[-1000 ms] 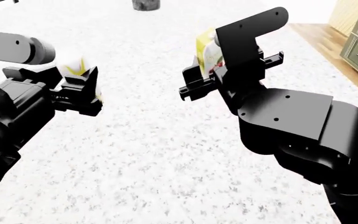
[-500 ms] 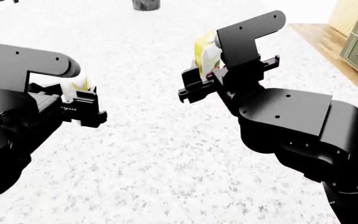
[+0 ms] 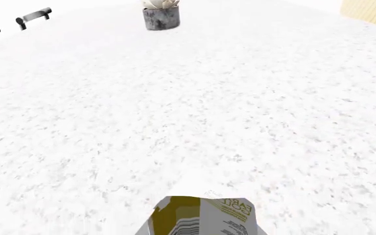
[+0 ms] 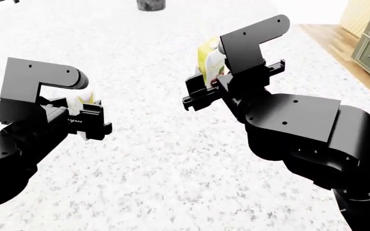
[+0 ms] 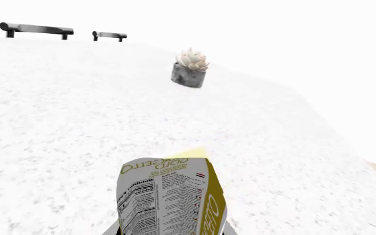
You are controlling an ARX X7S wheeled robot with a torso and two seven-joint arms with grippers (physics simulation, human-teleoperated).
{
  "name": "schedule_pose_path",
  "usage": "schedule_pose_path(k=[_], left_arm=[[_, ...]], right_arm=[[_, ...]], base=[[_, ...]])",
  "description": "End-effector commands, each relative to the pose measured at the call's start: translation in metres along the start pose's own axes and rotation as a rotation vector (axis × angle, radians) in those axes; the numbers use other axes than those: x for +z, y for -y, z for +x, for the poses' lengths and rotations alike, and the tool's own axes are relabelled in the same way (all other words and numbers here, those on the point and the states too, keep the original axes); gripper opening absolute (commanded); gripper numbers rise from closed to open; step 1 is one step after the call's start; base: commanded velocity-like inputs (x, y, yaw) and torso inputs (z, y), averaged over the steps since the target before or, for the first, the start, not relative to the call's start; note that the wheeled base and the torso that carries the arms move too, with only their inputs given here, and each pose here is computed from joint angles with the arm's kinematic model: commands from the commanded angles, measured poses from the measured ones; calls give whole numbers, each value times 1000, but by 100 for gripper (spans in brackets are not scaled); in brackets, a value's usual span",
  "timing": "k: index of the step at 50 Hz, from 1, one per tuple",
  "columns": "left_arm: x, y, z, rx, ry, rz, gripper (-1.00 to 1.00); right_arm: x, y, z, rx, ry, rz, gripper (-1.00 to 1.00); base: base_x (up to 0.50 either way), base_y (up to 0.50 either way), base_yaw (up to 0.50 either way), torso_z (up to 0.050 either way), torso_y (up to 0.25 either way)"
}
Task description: Move the drinks to the dining counter.
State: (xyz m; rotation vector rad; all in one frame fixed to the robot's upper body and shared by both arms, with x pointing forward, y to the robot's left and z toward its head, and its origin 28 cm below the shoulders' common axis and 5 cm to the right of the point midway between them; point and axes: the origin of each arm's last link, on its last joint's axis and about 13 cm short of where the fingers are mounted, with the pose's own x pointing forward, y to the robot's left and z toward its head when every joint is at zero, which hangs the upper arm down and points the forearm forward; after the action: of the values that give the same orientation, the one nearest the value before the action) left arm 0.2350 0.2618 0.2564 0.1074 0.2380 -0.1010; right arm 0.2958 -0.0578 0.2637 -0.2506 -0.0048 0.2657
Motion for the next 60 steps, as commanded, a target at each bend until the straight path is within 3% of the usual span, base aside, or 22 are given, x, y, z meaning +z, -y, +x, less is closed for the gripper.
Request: schedule_pose_path(k=[1,31,32,60], left_arm=[[0,-3,1,8,-4,-30,-100],[-10,-4,4,10,-35,-45,-100],[-9,-5,3,25,-29,-44,100],[-9,-6,-3,24,-5,-53,100]], right_arm=[[1,1,0,1,10,-14,-100],[0,0,-1,7,12,-25,-100],[0,0,-1,7,12,-26,-100],[-1,0,0,19,4,-10,-100]], base=[[0,0,0,0,0],[0,0,0,0,1],[0,0,0,0,0],[0,0,0,0,0]])
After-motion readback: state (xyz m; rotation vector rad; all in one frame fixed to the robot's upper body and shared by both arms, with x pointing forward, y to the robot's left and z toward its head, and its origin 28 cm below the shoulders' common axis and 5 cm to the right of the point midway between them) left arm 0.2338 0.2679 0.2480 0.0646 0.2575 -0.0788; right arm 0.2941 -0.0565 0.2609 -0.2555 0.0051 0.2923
